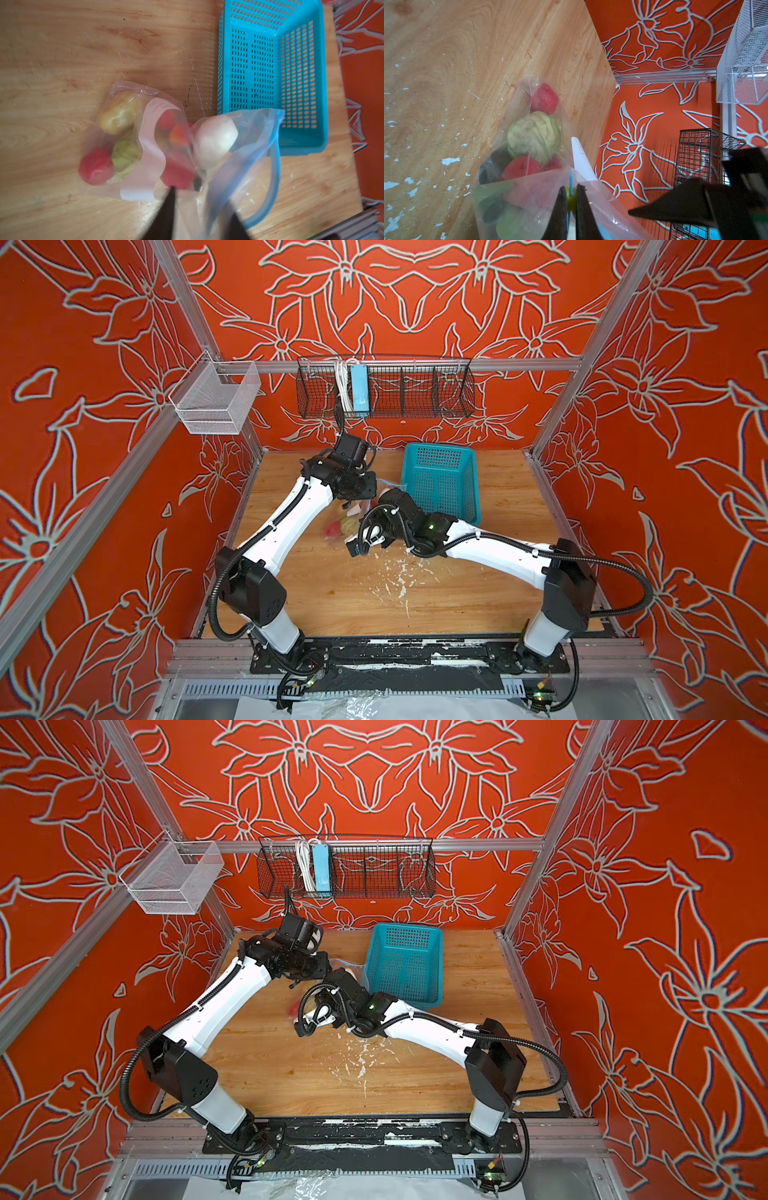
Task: Place the food in the zip-top bag and seal the zipper
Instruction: 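Lift the bag mouth with both grippers, spreading the zipper ends apart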
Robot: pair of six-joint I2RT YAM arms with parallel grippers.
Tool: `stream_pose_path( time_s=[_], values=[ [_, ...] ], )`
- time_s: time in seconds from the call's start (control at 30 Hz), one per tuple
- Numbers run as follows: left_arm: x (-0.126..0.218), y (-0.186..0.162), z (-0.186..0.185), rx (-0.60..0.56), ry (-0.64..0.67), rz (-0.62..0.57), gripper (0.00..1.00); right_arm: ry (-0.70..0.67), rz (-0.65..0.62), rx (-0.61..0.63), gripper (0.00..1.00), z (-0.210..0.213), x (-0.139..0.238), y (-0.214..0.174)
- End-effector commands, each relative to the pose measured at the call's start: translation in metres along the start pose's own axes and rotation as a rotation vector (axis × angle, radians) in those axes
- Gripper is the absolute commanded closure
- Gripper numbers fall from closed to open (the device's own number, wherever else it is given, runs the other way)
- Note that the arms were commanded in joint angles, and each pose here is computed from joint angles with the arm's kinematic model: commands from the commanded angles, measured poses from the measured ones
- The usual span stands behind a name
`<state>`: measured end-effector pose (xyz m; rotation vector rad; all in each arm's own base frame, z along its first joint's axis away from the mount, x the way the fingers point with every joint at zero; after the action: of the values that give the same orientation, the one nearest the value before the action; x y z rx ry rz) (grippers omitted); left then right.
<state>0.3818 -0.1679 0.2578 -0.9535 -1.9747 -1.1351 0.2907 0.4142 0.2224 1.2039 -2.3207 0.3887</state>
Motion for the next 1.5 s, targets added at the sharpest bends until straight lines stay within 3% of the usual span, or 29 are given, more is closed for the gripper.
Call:
stream_pose_path(
  time_s=[0.0,0.03,0.27,0.4,0.5,0.8,0.93,1.23,1.3,1.47],
  values=[
    [0.018,0.013,0.004,0.021,0.028,-0.047,0.10,-0.013,0.010,-0.016,1.00,-0.010,0.003,-0.004],
    [0.024,0.018,0.008,0.029,0.040,-0.059,0.02,-0.016,0.010,-0.026,1.00,-0.011,0.003,-0.004],
    [0.079,0.064,0.077,0.207,0.075,-0.261,0.03,-0.053,0.023,-0.186,1.00,-0.031,0.010,-0.010],
    [0.094,0.061,0.119,0.317,-0.016,-0.386,0.03,-0.047,0.029,-0.271,1.00,-0.040,0.011,-0.014],
    [0.097,0.048,0.128,0.299,-0.086,-0.437,0.03,-0.058,0.023,-0.346,1.00,-0.054,0.013,-0.015],
    [0.097,0.028,0.105,0.020,-0.233,-0.450,0.03,-0.116,-0.116,-0.604,1.00,-0.111,0.035,-0.013],
    [0.104,0.021,0.085,-0.162,-0.334,-0.470,0.03,-0.146,-0.189,-0.709,1.00,-0.139,0.048,-0.012],
    [0.124,-0.005,0.066,-0.569,-0.443,-0.680,0.03,-0.169,-0.275,-0.781,1.00,-0.166,0.060,-0.008],
    [0.122,-0.014,0.060,-0.673,-0.474,-0.687,0.03,-0.163,-0.282,-0.789,1.00,-0.166,0.059,-0.007],
    [0.113,-0.011,0.060,-0.758,-0.446,-0.648,0.03,-0.128,-0.282,-0.806,1.00,-0.159,0.057,-0.007]
  ],
)
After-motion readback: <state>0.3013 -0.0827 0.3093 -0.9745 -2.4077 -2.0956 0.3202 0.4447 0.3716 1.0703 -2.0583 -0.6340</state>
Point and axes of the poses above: each gripper's point midway between its finger pads, its own x axis back along the fingers, its own z axis along the line the jaws close on, y = z × x, the point moved 1 cm from there along x, back along the fingers, and after that the axes turned 15 degrees about x, right-handed, at the moved point
